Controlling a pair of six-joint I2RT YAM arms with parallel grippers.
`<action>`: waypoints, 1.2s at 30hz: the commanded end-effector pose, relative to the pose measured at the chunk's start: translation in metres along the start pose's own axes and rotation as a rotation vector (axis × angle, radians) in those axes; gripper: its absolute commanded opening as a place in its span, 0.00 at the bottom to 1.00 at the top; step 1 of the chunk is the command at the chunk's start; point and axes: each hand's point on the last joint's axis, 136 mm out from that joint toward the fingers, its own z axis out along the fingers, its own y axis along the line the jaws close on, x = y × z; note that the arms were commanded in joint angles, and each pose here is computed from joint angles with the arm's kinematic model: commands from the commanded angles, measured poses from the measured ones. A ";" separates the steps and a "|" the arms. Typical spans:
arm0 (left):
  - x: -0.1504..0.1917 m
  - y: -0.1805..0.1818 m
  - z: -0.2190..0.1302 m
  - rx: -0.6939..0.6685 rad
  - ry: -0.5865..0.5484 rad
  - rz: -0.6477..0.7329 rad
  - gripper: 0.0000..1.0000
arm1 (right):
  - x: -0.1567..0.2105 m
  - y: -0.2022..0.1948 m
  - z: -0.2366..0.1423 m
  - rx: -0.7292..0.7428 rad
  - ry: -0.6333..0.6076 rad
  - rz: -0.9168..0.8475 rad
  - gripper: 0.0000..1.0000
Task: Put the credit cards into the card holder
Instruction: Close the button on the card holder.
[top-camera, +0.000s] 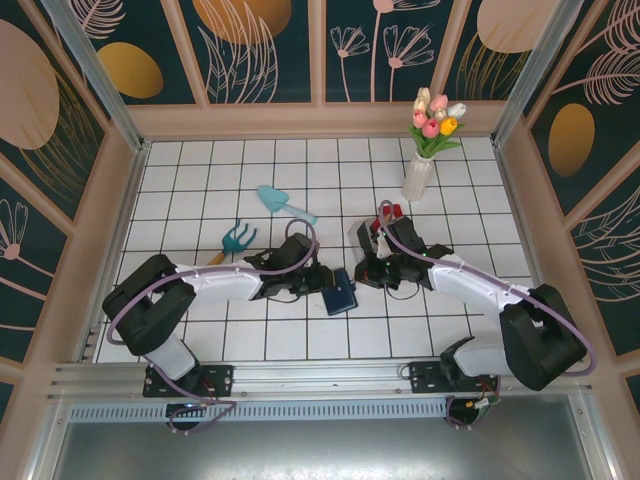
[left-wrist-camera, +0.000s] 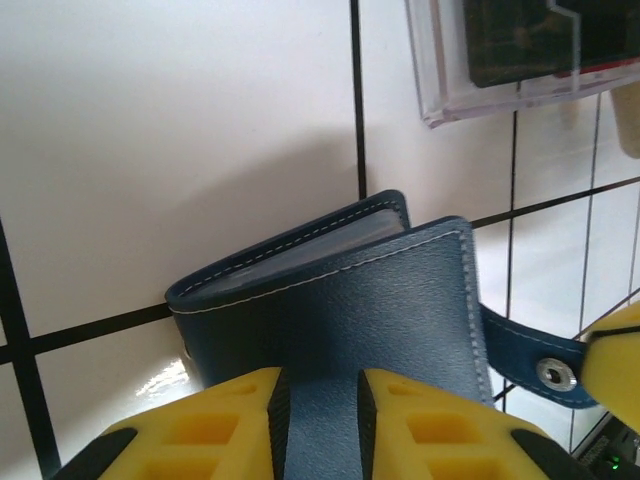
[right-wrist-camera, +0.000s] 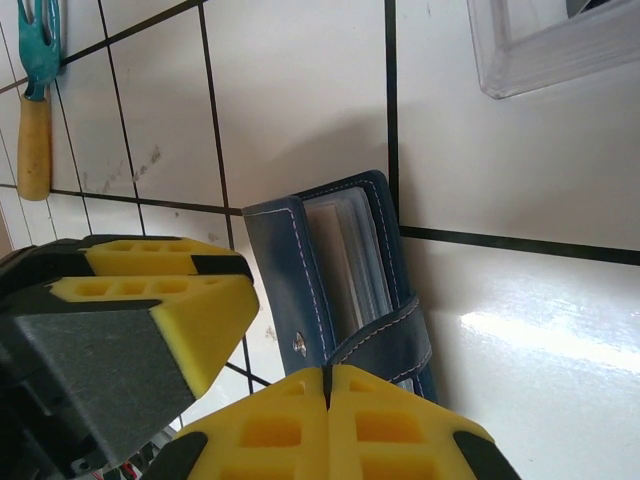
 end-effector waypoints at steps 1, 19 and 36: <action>0.011 0.013 0.011 -0.028 0.052 0.008 0.27 | 0.000 0.004 0.005 -0.021 0.018 0.002 0.00; 0.024 0.037 0.026 -0.092 0.091 -0.019 0.23 | 0.006 0.012 0.035 0.004 0.074 0.005 0.00; 0.023 0.035 0.027 -0.085 0.084 -0.021 0.23 | 0.021 -0.013 0.049 0.115 0.137 0.023 0.00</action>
